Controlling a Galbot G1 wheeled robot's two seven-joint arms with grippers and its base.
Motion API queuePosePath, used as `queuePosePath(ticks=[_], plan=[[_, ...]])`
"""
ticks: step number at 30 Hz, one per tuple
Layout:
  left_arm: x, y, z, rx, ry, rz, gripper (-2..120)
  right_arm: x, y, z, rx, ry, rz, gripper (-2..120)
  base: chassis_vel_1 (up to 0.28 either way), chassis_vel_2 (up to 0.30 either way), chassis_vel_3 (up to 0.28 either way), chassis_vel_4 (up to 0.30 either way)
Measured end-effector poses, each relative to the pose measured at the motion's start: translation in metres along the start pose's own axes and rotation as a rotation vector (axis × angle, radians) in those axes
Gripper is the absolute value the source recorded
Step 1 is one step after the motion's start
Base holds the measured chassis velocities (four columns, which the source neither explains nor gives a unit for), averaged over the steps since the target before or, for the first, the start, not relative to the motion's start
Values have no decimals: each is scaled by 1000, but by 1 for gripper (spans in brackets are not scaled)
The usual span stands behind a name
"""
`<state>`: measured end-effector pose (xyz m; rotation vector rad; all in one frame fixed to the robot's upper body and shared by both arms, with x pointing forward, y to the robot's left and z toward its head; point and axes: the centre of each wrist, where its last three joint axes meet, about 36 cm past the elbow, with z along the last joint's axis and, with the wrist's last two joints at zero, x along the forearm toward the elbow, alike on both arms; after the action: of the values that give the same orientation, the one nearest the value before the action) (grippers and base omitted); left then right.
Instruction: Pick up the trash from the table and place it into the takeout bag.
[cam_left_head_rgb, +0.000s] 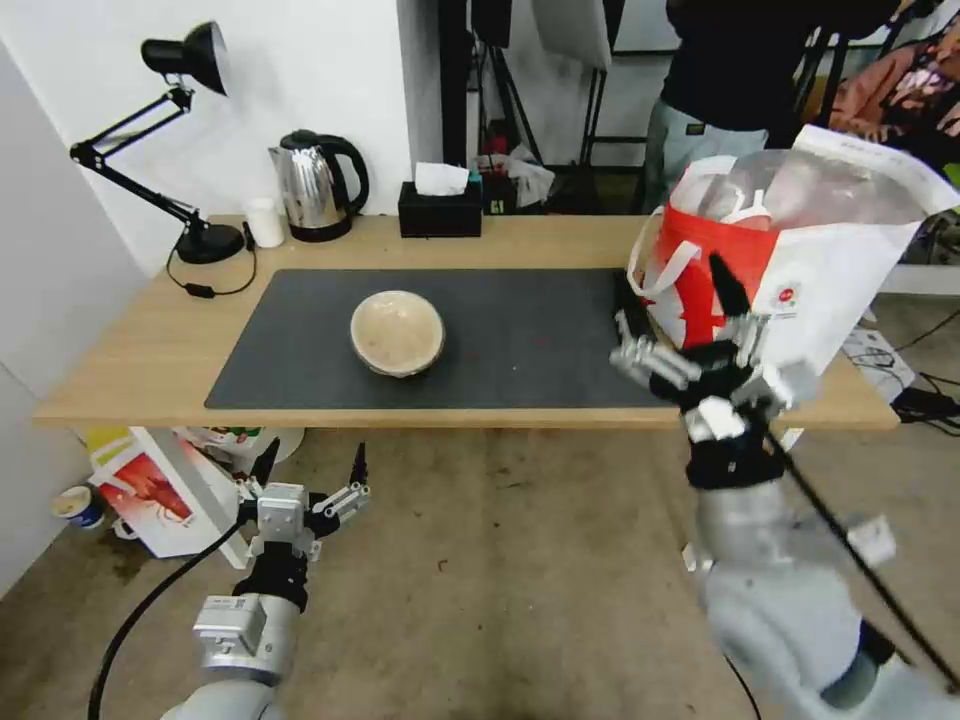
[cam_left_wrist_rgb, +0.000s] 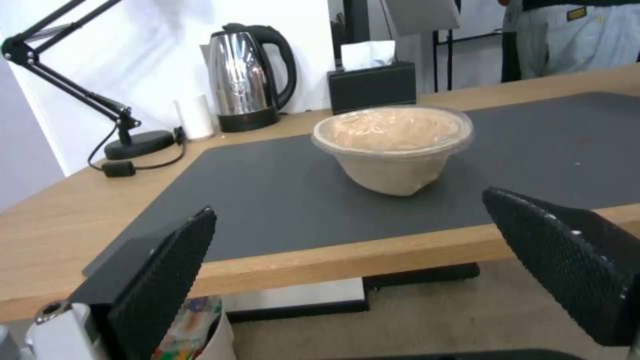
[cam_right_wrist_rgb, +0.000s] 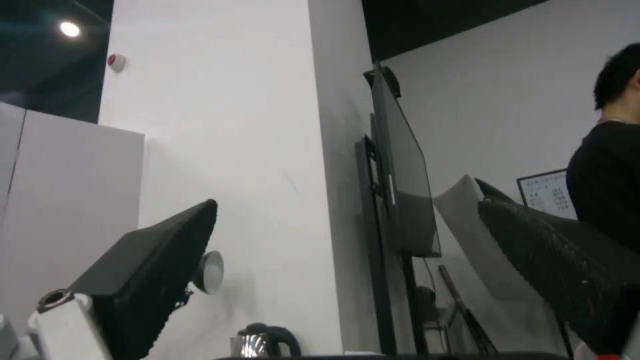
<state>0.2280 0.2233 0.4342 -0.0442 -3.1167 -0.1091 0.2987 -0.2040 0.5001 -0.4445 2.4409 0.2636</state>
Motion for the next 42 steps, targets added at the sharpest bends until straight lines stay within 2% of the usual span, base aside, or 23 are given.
queuePosePath(ticks=[4,9,14,22,34,42], plan=[[0,0,0,0,0,0,100,14,9,4,7,24,15,100,0,0,0,0],[0,0,0,0,0,0,100,45,20,15,49,100,101,100,0,0,0,0],[0,0,0,0,0,0,100,73,20,24,111,168,127,100,0,0,0,0],[0,0,0,0,0,0,100,83,12,21,155,221,135,100,0,0,0,0],[0,0,0,0,0,0,100,107,15,19,170,345,166,100,0,0,0,0],[0,0,0,0,0,0,100,121,24,25,181,439,193,100,0,0,0,0]])
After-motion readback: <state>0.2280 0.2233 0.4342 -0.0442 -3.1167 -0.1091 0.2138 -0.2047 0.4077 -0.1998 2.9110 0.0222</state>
